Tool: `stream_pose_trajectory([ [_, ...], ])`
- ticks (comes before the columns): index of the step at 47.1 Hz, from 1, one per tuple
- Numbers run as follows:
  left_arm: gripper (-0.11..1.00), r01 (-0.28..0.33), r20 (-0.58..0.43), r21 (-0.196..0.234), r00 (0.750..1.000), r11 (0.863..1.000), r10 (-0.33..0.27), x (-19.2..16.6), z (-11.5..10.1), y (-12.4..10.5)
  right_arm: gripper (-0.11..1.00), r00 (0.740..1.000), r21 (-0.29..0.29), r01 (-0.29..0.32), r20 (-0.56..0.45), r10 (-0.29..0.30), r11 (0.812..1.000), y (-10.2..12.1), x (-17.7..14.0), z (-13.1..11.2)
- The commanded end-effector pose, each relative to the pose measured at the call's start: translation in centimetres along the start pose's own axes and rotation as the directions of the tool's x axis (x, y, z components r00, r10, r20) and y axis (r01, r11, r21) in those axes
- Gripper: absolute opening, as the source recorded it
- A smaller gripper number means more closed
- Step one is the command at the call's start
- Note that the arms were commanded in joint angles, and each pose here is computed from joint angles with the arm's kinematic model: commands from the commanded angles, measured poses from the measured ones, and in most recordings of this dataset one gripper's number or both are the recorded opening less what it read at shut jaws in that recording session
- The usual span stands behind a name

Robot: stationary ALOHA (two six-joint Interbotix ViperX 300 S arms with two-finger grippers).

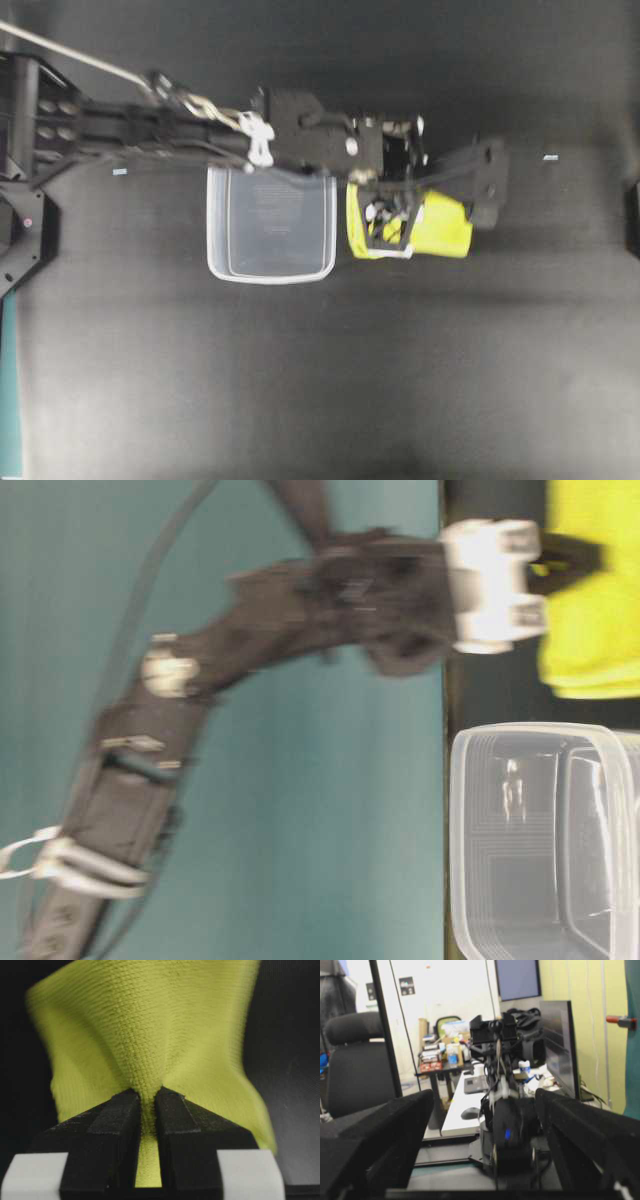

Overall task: Place the yellow towel into the container with the left arm.
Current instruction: 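Carry the held towel left over the clear container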

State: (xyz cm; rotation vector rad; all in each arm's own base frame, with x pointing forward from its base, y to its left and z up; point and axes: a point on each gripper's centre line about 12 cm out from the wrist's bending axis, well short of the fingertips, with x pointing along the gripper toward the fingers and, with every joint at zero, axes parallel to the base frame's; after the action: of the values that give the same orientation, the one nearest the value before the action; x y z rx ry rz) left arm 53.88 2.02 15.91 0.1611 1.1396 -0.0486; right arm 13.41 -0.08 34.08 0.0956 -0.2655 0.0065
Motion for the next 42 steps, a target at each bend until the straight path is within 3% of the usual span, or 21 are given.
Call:
stream_pose_trajectory([
  [1, 0.07, -0.015, 0.093, 0.006, 0.996, 1.000, 0.014, -6.4, 2.6, 0.0, 0.79, 1.000, -0.003, -0.003, 0.011, 0.003, 1.000, 0.1, 0.1, 0.8],
  [11, 0.07, -0.022, 0.136, -0.010, 0.990, 1.000, 0.023, -16.0, 2.4, 0.1, 0.79, 1.000, -0.004, -0.002, 0.003, 0.002, 1.000, 0.1, 0.1, 0.8],
  [19, 0.07, -0.024, 0.131, -0.005, 0.991, 1.000, 0.024, -21.0, -0.6, -0.1, 0.79, 1.000, -0.007, -0.002, -0.002, 0.002, 1.000, 0.1, 0.1, 0.7],
  [30, 0.07, -0.020, 0.034, -0.024, 0.999, 1.000, 0.021, -21.2, -7.9, -0.1, 0.79, 1.000, -0.006, -0.001, -0.009, 0.001, 1.000, 0.1, 0.2, 0.5],
  [36, 0.07, -0.022, 0.045, -0.026, 0.999, 0.999, 0.023, -21.2, -9.4, -0.4, 0.79, 1.000, -0.006, -0.001, -0.011, 0.001, 1.000, 0.1, 0.3, 0.3],
  [42, 0.07, -0.027, 0.081, -0.028, 0.996, 0.999, 0.029, -20.9, -9.5, -0.4, 0.79, 1.000, -0.006, 0.001, -0.011, -0.001, 1.000, 0.0, 0.4, 0.2],
])
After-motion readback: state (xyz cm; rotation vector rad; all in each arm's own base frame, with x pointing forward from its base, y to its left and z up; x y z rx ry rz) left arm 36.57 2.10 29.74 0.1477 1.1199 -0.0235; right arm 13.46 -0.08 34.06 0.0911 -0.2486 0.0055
